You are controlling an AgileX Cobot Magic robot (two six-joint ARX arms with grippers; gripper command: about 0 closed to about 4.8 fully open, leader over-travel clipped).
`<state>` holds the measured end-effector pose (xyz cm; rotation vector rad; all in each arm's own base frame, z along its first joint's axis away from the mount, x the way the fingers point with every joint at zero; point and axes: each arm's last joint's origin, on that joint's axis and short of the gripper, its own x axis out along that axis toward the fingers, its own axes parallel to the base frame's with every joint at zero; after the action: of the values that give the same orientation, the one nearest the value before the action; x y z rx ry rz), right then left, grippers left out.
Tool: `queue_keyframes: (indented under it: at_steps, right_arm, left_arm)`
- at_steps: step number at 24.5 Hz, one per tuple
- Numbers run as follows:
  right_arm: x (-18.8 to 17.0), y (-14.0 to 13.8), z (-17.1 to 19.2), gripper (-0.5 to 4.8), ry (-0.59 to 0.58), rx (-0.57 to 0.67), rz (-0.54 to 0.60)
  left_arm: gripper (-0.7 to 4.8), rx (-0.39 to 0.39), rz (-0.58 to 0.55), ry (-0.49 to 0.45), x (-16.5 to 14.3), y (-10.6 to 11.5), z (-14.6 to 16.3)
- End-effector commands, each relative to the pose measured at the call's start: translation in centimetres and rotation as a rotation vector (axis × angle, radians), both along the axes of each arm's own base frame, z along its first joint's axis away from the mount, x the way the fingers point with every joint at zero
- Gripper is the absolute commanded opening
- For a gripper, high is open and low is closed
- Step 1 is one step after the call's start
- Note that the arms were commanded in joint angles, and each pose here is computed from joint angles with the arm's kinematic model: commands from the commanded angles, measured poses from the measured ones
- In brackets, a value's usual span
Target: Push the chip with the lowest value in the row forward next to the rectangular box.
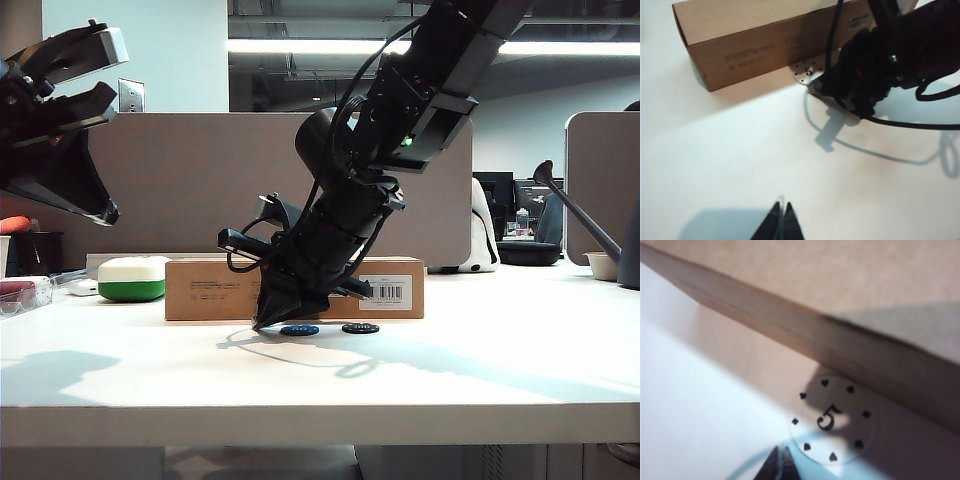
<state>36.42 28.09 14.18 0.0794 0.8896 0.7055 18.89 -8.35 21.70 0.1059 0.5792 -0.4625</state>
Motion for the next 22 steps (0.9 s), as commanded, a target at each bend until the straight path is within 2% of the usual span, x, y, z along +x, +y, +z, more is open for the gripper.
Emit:
queue_keyframes:
  at_steps: [1,5,15,22]
  right_arm:
    - [-0.8,-0.5,-1.4,-0.09,0.105,-0.064,-0.005]
    - [-0.6,-0.3,0.1,-0.09,0.076,-0.017,0.015]
    - [0.2,0.0,1.9,-0.09,0.025,-0.022,-0.021]
    - [0.4,0.5,4.9,-0.09,0.035,0.045,0.04]
  left_arm:
    - [-0.05,-0.007,0.0,-0.017,0.1,0.0,0.2]
    - [-0.05,-0.007,0.0,-0.017,0.1,0.0,0.2]
    - [-0.05,-0.007,0.0,-0.017,0.1,0.0,0.2]
    - [-0.05,-0.007,0.0,-0.017,0.1,0.0,0.2]
